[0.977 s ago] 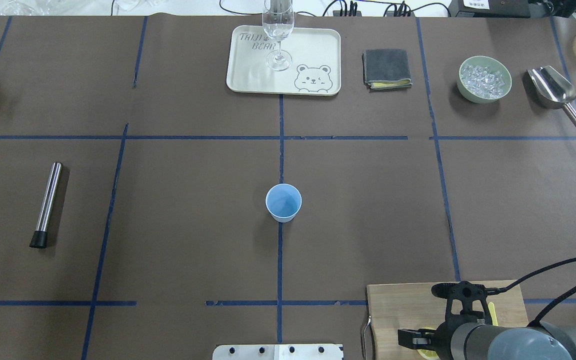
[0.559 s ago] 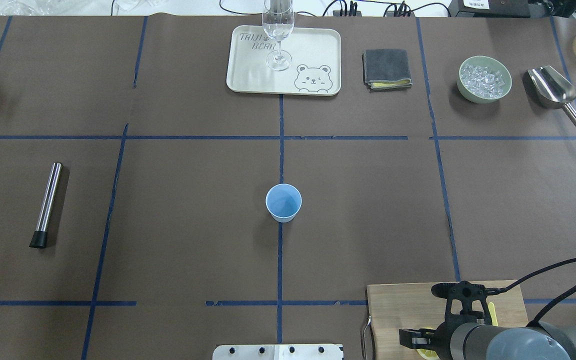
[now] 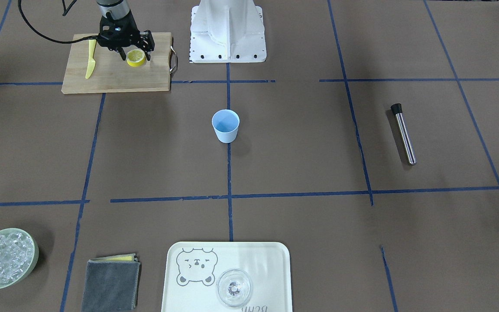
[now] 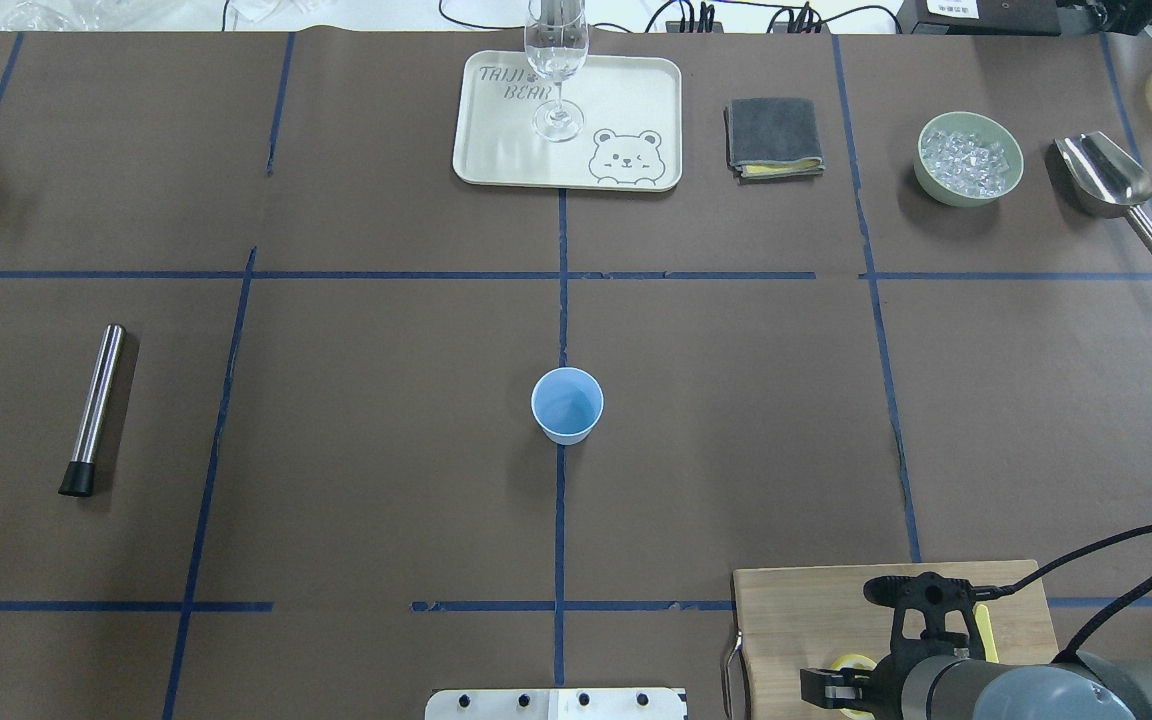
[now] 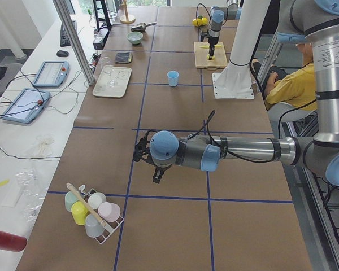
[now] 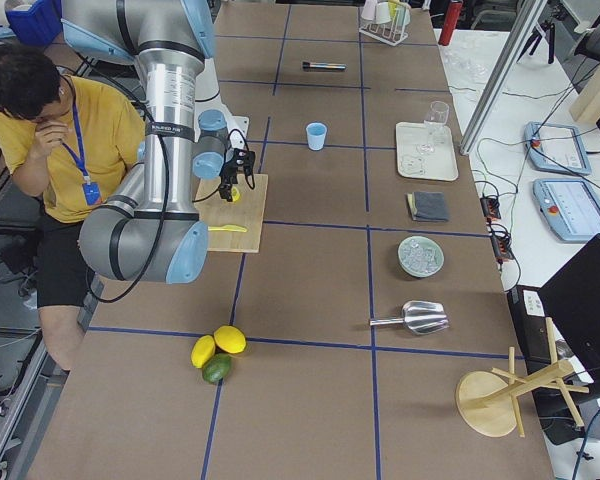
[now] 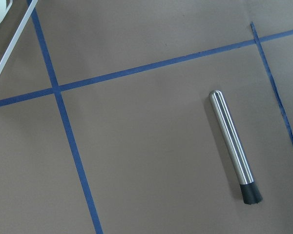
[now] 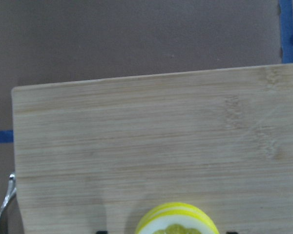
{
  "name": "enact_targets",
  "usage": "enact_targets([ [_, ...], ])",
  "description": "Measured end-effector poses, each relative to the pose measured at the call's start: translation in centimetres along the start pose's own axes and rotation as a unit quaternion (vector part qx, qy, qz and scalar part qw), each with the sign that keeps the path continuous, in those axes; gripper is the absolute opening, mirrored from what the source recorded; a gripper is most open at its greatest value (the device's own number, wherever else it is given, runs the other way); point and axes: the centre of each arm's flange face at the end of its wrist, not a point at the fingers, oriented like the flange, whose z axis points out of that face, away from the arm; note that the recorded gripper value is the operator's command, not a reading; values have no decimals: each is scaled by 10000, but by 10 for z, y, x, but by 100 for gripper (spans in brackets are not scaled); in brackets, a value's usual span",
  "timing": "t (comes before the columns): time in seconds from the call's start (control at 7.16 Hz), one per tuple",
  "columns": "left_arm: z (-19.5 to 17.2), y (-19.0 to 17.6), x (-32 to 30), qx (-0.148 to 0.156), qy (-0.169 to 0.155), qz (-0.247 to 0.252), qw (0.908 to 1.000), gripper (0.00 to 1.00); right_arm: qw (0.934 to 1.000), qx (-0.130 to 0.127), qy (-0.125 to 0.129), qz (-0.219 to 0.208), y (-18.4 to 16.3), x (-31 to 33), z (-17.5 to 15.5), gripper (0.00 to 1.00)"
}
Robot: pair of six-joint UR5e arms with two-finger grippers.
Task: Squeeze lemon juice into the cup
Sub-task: 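Close the right gripper on a yellow lemon slice and lift it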
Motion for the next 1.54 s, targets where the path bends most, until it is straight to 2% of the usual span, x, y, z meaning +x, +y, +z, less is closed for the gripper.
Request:
enact_targets([
  [0.14, 0, 0, 0, 0, 0, 2, 10000, 100, 10000, 3, 5, 3, 0, 0, 0, 55],
  [0.28, 0, 0, 0, -1, 0, 2, 10000, 100, 10000, 2, 7, 19, 0, 0, 0, 50],
  [1.54, 2, 6, -2, -18, 68, -37, 10000, 100, 9999, -8, -118, 108, -5, 4, -26, 49],
])
